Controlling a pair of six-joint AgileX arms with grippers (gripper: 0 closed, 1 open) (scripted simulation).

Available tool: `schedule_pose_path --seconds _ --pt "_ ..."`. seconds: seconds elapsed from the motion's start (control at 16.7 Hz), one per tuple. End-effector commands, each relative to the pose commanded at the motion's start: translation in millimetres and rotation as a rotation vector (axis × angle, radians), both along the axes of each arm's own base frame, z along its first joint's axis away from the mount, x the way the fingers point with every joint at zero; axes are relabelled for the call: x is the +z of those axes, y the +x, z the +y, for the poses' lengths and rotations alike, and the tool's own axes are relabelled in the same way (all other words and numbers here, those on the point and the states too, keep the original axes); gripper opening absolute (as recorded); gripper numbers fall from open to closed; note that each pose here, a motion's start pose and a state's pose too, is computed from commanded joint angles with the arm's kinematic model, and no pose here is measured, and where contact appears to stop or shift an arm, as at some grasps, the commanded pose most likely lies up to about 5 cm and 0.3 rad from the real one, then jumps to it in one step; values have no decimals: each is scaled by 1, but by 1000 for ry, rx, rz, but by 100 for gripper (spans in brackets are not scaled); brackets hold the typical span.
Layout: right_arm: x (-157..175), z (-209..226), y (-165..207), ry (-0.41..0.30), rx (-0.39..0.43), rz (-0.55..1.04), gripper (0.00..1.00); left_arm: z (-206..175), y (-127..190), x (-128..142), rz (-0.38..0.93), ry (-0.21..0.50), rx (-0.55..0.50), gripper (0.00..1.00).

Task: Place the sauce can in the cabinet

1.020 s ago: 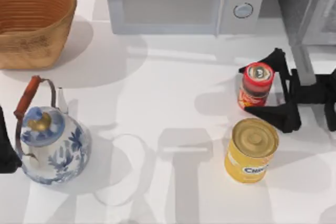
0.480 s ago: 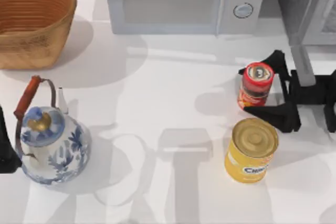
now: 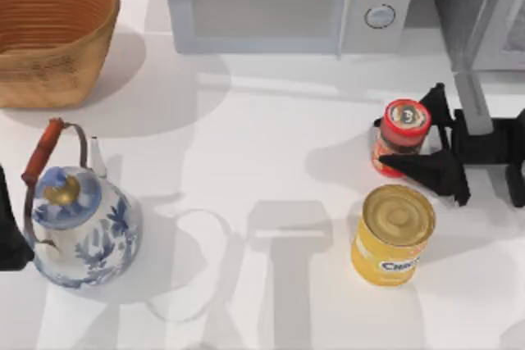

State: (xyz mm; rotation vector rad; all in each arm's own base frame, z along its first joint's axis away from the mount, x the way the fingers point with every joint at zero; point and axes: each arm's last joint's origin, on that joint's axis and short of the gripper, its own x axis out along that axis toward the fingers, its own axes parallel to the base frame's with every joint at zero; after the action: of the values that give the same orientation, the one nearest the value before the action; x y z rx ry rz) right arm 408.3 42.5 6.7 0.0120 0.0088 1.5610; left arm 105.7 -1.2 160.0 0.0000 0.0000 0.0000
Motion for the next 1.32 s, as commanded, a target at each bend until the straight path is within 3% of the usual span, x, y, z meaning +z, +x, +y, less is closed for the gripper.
schedule_pose_path --seconds 0.18,0.24,0.84,1.32 --pt "0 0 0 0 0 0 2 0 0 0 0 0 0 100" --pt "0 0 0 0 0 0 0 0 0 0 0 0 0 100" --pt "6 2 2 -1 10 -19 0 0 0 0 0 0 0 100" --pt "79 -1 9 9 -33 -9 0 0 0 0 0 0 0 100"
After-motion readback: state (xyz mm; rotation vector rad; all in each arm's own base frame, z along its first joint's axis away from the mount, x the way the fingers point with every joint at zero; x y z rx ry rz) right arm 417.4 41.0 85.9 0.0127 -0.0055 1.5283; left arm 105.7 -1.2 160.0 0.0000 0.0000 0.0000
